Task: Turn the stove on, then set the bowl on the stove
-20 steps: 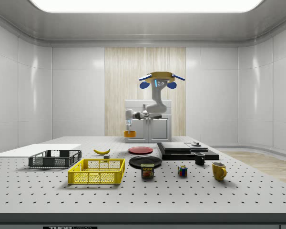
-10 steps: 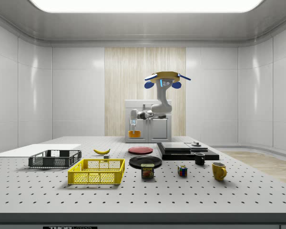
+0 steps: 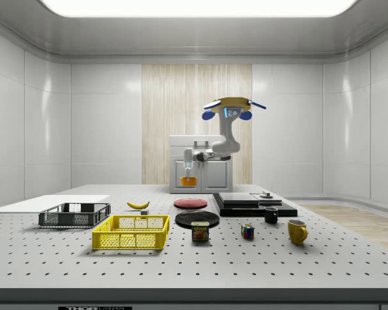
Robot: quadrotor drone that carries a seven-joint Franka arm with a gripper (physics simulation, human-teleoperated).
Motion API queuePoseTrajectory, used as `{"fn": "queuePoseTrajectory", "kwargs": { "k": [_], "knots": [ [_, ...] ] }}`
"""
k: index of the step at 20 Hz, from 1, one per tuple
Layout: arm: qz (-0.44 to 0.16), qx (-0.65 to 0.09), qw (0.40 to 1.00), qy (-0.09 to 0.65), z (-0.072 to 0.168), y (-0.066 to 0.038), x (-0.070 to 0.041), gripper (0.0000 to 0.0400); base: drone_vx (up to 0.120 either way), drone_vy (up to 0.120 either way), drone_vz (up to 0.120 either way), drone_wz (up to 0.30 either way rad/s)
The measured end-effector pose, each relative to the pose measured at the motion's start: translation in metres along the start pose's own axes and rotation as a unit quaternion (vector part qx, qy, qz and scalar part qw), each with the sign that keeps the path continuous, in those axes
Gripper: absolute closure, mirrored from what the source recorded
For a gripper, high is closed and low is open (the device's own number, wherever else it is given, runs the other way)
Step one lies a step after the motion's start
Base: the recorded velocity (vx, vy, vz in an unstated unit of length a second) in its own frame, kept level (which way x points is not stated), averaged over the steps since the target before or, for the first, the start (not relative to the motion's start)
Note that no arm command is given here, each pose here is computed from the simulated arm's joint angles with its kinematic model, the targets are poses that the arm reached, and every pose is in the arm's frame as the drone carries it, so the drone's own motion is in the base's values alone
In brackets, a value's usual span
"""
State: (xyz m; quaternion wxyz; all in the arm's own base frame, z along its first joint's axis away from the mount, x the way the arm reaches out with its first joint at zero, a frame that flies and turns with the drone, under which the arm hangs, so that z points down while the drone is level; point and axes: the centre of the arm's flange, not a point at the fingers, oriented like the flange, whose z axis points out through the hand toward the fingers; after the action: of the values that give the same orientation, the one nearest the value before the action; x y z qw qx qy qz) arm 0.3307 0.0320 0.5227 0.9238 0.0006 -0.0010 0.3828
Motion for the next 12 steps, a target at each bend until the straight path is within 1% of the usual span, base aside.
{"fn": "queuePoseTrajectory", "kwargs": {
  "k": [12],
  "knots": [
    [0.0,0.0,1.0,0.0,0.0,0.0,0.0,0.03,-0.12,0.0,0.0,0.0]
  ]
}}
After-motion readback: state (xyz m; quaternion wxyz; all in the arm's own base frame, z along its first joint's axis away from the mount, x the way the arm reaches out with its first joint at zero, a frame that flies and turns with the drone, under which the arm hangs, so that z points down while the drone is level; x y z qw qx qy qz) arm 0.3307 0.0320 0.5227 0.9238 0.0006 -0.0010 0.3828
